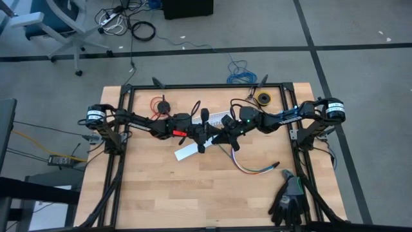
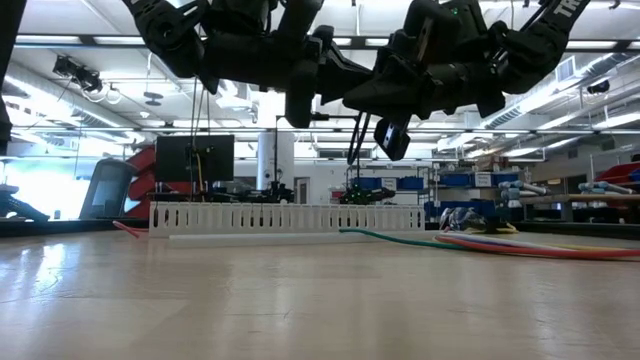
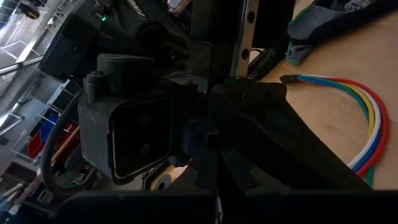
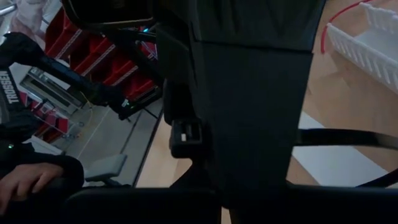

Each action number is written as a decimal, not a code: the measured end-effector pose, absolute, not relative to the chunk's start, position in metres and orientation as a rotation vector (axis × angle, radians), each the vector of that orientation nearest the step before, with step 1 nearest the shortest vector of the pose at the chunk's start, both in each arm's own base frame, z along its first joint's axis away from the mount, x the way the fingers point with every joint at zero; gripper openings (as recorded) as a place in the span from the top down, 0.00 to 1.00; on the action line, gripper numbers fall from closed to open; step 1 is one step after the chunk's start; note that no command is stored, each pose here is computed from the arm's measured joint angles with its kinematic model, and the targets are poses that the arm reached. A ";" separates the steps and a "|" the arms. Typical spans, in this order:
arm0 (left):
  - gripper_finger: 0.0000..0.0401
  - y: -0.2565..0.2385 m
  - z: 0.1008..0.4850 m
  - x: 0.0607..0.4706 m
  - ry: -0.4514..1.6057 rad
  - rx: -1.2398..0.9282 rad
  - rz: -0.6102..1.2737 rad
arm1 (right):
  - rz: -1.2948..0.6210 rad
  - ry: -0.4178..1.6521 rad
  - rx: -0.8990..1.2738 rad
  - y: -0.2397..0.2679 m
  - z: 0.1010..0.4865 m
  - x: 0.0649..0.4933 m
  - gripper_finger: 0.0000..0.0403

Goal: Ziptie cables
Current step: Prepare the black zip tie

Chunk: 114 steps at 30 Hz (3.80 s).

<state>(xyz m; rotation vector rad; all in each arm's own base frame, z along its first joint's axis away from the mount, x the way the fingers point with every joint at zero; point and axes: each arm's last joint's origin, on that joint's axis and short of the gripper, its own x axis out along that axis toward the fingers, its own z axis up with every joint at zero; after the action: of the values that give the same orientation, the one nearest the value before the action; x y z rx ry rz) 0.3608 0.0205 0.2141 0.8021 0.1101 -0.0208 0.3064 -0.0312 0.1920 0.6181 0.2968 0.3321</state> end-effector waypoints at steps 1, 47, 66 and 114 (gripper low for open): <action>0.99 0.021 0.215 0.361 0.105 0.803 -0.019 | 0.335 0.298 0.618 -0.030 0.192 0.306 1.00; 0.99 0.005 0.215 0.361 0.113 0.913 -0.002 | 0.391 0.323 0.652 -0.021 0.192 0.307 1.00; 0.99 0.005 0.213 0.361 0.143 0.908 0.014 | 0.390 0.319 0.639 -0.021 0.192 0.307 1.00; 0.99 0.009 0.212 0.361 0.146 0.408 0.090 | 0.394 0.312 0.655 -0.022 0.194 0.307 1.00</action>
<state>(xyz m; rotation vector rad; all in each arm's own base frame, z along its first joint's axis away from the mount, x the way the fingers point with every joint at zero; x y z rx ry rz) 0.3608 0.0088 0.2118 0.4082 0.1460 0.0904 0.3070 -0.0216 0.1936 0.6552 0.3122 0.3936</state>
